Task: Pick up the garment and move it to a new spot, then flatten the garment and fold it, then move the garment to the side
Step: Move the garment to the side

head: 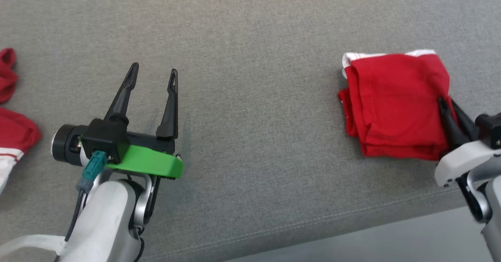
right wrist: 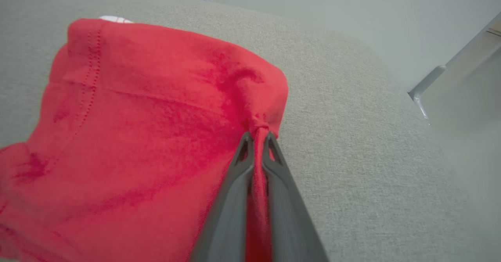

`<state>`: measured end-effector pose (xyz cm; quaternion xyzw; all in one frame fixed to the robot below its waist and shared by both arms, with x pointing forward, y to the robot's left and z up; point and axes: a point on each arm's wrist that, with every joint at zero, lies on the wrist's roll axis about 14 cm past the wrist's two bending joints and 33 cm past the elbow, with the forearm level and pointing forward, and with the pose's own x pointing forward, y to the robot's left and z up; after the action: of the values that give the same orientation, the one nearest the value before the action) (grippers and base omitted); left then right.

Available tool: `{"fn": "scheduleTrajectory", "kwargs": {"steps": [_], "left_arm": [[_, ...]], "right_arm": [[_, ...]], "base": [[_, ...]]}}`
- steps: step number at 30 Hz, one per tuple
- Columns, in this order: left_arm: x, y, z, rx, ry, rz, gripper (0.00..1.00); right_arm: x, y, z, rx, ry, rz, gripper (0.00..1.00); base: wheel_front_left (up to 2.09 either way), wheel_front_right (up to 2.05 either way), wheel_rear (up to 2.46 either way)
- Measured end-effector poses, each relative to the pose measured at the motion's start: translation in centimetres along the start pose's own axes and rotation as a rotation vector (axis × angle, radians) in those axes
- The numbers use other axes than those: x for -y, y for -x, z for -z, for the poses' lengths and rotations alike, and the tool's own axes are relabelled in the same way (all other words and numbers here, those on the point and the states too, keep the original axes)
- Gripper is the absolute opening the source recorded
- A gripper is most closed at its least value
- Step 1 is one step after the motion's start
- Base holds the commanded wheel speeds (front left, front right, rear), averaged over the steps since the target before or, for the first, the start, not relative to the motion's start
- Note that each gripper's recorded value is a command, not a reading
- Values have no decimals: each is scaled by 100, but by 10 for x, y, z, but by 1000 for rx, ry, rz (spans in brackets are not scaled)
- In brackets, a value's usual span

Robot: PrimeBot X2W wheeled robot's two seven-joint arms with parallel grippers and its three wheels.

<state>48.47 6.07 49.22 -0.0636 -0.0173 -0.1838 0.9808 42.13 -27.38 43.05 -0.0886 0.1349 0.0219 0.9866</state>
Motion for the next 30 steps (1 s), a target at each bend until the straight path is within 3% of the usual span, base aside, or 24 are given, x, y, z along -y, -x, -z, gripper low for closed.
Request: {"fn": "scheduleTrajectory", "kwargs": {"steps": [6,15,22,23,30], "left_arm": [[15,-28,19,-28,-3,84,100],[37,-57,48,-59,13,193,100],[48,-65,67,-85,35,238,100],[50,-65,73,-95,42,244,100],[56,-65,75,-102,45,264,100]], "right_arm": [[52,-31,-20,35,124,71,0],[125,-60,-16,-20,220,206,0],[152,-69,0,-90,246,262,0],[156,-73,2,-97,237,278,100],[161,-78,-13,-48,217,321,100]], "base": [[0,0,0],[0,0,0],[0,0,0],[0,0,0],[0,0,0]]}}
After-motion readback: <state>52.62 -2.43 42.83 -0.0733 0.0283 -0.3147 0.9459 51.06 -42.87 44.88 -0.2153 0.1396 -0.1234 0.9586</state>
